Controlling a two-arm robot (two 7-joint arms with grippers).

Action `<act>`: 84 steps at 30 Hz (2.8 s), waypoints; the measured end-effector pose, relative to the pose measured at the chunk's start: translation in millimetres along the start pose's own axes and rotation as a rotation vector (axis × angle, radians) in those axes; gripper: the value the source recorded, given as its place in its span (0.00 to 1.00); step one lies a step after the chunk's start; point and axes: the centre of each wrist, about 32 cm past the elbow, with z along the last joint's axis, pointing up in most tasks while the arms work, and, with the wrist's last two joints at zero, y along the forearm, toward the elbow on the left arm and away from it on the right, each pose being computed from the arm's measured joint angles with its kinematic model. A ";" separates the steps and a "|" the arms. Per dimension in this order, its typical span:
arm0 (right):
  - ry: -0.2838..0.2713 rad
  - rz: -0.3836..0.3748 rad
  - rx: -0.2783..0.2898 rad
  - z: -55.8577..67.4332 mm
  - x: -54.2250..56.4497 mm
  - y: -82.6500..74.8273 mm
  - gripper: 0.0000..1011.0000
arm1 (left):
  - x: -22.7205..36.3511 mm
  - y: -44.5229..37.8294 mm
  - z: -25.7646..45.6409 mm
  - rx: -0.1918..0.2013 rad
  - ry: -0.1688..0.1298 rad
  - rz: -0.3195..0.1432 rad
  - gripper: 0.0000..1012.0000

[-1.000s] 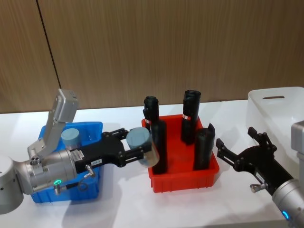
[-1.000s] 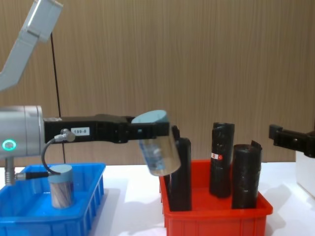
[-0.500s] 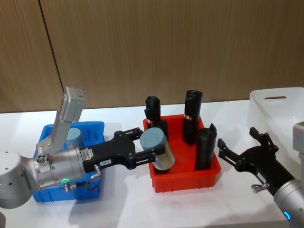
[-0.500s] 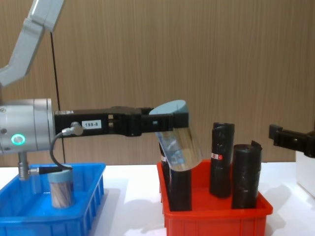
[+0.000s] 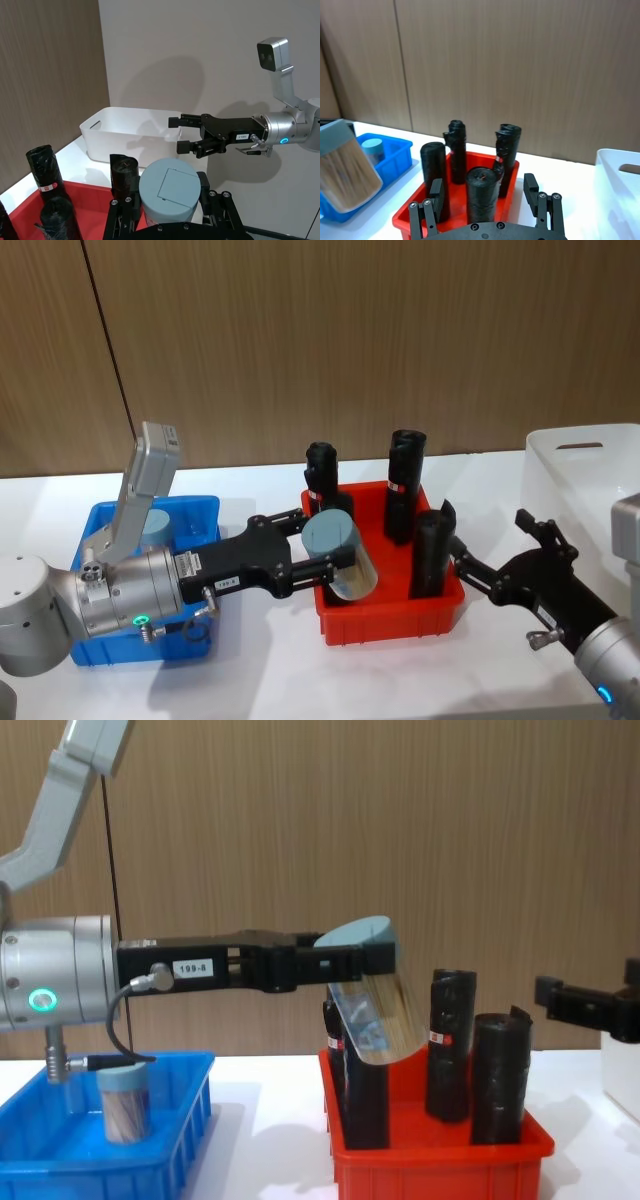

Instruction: Pick the cotton swabs from the blue box and place them into the white box.

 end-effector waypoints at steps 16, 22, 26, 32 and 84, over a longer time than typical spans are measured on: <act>-0.012 0.188 -0.044 14.8 15.3 3.4 0.99 | 0.1 -1.1 0.1 -0.004 -0.001 -0.012 0.66; -0.029 0.290 -0.065 23.7 23.4 6.9 0.99 | 0.1 -1.4 0.3 -0.005 -0.002 -0.014 0.66; -0.041 0.339 -0.073 28.3 27.0 9.2 0.99 | 0.1 -1.5 0.4 -0.006 -0.002 -0.015 0.66; -0.069 0.429 -0.094 35.9 32.0 16.0 0.99 | 0.1 -1.5 0.4 -0.006 -0.002 -0.015 0.66; -0.156 0.649 -0.156 38.3 15.2 80.5 0.99 | 0.1 -1.4 0.4 -0.006 -0.002 -0.016 0.66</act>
